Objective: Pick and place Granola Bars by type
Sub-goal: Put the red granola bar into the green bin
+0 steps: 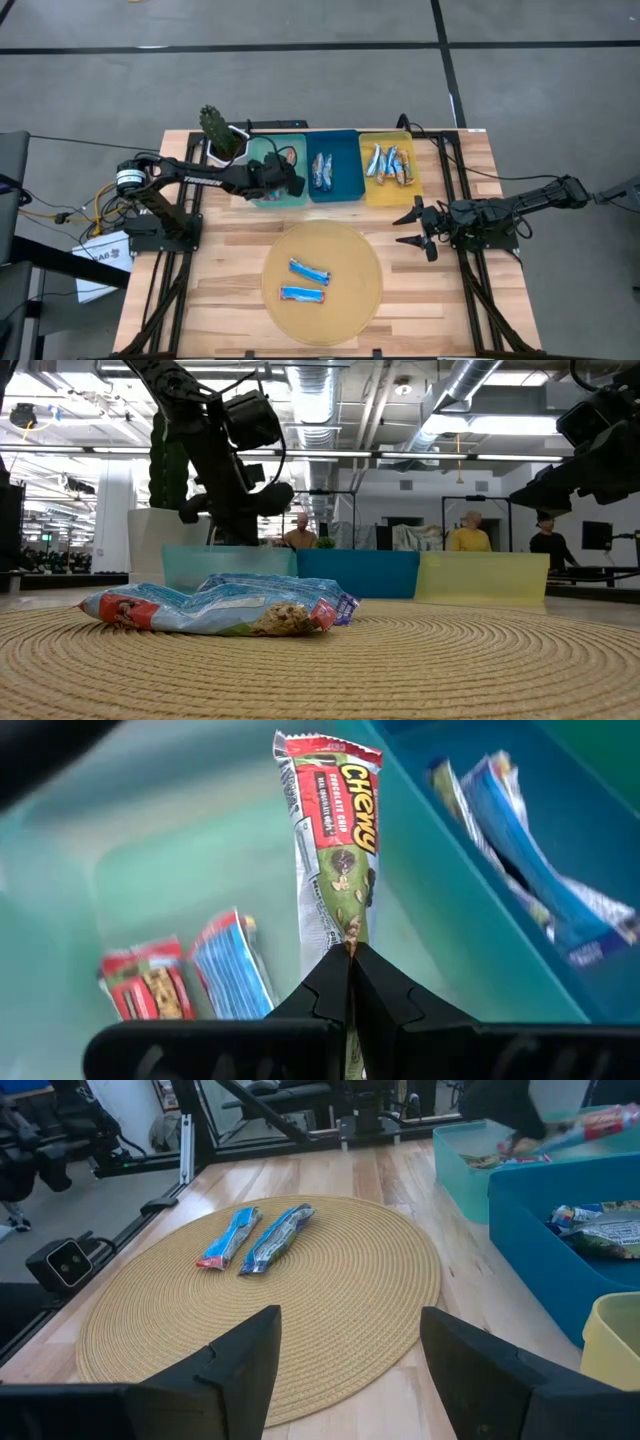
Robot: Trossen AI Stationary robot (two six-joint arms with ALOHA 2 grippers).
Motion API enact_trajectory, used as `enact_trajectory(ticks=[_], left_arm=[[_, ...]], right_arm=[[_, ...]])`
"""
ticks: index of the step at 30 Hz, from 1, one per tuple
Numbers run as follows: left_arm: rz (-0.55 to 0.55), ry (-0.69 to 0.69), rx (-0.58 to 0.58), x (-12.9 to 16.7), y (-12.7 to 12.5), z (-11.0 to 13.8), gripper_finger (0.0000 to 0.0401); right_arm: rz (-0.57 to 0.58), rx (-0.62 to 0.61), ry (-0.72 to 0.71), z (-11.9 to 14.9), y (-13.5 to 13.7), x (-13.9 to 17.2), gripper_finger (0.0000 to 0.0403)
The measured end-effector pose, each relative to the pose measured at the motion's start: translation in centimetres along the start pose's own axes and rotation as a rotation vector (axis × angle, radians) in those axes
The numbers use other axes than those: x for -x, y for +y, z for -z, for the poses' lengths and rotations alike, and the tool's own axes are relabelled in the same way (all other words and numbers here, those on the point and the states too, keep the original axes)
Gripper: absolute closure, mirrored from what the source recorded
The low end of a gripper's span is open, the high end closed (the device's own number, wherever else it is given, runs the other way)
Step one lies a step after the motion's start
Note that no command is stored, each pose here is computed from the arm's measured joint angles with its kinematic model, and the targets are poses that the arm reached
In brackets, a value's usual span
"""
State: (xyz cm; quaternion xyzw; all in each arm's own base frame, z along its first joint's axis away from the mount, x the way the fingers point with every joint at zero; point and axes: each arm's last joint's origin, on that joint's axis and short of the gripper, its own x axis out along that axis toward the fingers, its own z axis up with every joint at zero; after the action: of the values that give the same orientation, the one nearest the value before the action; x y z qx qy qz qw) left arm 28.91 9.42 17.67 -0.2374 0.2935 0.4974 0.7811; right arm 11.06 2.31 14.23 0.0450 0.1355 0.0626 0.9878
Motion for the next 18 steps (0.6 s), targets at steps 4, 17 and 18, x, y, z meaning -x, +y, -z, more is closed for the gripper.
enact_trajectory(ticks=[4, 17, 18], left_arm=[[0.026, 0.058, 0.01, 0.01, 0.05, 0.3, 0.0401], [0.001, 0.11, 0.102, -0.09, 0.51, 0.57, 0.0401], [0.0, 0.115, 0.104, -0.09, 0.54, 0.61, 0.0401]], right_arm=[[0.0, 0.0, 0.0, 0.0, 0.0, 0.0, 0.0168], [0.0, 0.0, 0.0, 0.0, 0.0, 0.0, 0.0168], [0.0, 0.0, 0.0, -0.01, 0.0, 0.0, 0.0168]])
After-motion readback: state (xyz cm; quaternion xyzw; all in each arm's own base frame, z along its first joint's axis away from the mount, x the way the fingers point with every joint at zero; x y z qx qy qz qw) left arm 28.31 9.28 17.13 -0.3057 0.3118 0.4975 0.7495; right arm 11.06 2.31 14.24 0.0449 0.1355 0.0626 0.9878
